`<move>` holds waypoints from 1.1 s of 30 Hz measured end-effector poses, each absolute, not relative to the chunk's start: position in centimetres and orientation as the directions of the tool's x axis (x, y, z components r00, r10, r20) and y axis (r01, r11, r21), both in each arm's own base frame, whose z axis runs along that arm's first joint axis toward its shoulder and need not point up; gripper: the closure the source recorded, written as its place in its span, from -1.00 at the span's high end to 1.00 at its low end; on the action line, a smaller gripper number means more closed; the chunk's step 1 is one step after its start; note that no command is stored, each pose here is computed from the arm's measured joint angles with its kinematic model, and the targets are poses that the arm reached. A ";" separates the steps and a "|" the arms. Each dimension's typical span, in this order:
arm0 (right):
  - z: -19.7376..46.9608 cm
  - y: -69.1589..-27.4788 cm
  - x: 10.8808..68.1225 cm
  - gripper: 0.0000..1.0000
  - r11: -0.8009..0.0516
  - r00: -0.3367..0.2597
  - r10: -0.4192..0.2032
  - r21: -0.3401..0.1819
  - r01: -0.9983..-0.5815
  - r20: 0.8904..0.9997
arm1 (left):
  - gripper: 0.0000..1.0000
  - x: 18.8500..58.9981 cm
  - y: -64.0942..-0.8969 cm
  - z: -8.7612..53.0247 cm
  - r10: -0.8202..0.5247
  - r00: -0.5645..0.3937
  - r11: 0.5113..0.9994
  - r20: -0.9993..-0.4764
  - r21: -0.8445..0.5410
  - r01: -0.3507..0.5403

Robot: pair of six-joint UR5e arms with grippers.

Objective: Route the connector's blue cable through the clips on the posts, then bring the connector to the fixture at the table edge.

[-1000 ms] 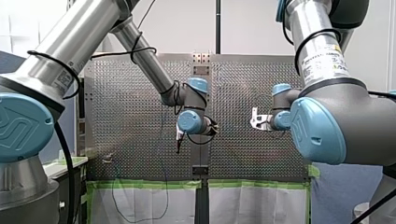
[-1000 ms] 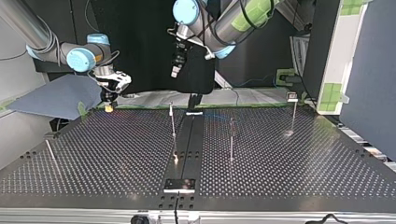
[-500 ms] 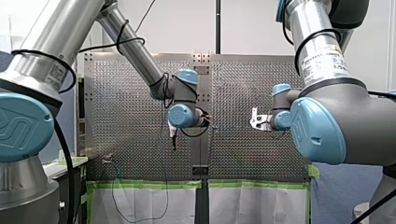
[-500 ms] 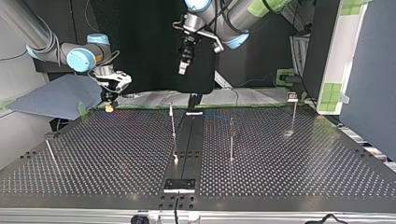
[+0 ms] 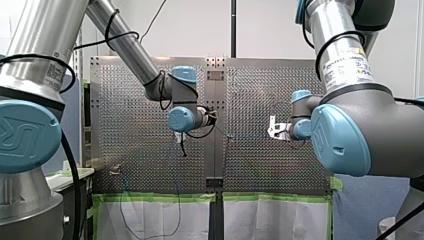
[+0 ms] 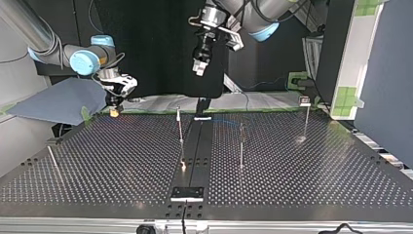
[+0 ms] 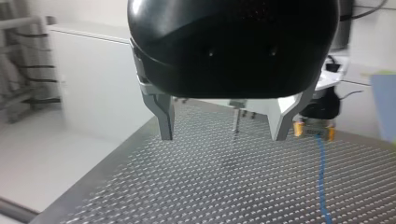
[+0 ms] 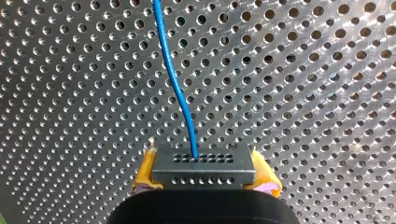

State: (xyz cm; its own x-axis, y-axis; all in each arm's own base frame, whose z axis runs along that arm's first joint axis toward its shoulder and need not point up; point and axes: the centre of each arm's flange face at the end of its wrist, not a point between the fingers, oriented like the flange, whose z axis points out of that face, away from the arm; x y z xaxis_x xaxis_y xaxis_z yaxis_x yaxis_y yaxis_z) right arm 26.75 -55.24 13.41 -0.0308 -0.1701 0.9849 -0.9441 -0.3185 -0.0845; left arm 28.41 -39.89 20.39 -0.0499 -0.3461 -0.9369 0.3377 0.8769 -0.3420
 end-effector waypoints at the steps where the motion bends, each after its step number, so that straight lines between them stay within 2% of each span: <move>1: 13.4 -55.3 26.7 -1.00 -0.318 -0.031 -0.170 -0.084 -0.944 0.985 | 1.00 28.4 -39.6 20.6 -0.355 -0.045 0.875 -0.934 -0.349 0.337; 5: 13.4 -55.3 26.7 -1.00 -0.318 -0.031 -0.169 -0.084 -0.944 0.985 | 1.00 28.8 -38.2 20.8 -0.367 -0.022 0.873 -0.930 -0.352 0.338; 13: 13.4 -55.2 26.8 -1.00 -0.319 -0.031 -0.171 -0.085 -0.944 0.985 | 1.00 29.6 -35.3 19.1 -0.308 0.010 0.896 -0.951 -0.286 0.339; 19: 13.3 -55.2 26.8 -1.00 -0.319 -0.031 -0.172 -0.085 -0.944 0.985 | 1.00 30.0 -32.9 17.8 -0.267 0.034 0.924 -0.963 -0.246 0.293; 33: 13.3 -55.1 26.9 -1.00 -0.321 -0.029 -0.175 -0.085 -0.943 0.984 | 1.00 28.7 -30.4 15.0 -0.217 -0.013 0.949 -0.976 -0.214 0.232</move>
